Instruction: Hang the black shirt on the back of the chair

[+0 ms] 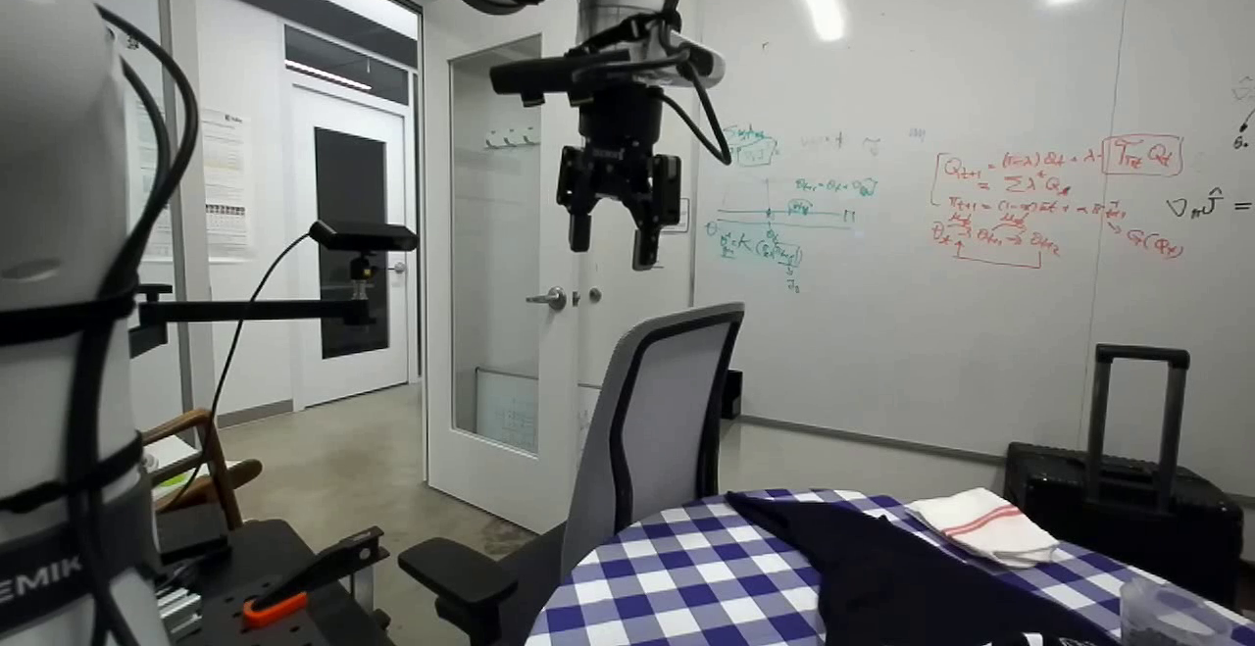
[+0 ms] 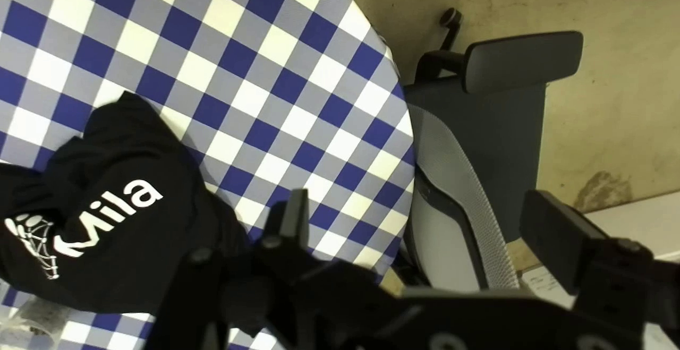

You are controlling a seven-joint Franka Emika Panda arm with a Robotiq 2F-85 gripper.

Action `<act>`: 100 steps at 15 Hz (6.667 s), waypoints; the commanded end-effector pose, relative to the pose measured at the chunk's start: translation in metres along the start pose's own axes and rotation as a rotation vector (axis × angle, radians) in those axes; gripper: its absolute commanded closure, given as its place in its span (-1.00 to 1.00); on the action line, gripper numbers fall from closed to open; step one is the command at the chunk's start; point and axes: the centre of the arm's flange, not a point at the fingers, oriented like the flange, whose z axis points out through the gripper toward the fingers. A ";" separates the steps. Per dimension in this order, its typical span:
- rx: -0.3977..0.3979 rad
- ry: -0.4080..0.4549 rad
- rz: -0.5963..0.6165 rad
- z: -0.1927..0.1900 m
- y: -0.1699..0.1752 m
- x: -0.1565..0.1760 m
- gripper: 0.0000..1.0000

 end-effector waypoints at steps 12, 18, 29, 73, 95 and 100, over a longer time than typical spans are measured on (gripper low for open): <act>-0.233 0.301 0.685 0.124 0.128 0.080 -1.00; -0.210 0.224 1.035 0.159 0.170 0.053 -1.00; -0.271 0.190 1.329 0.184 0.166 0.077 -1.00; -0.301 -0.018 1.895 0.391 0.299 0.127 -0.72; -0.206 0.165 1.865 0.216 0.264 0.219 0.95; -0.185 0.232 1.786 0.131 0.204 0.275 0.95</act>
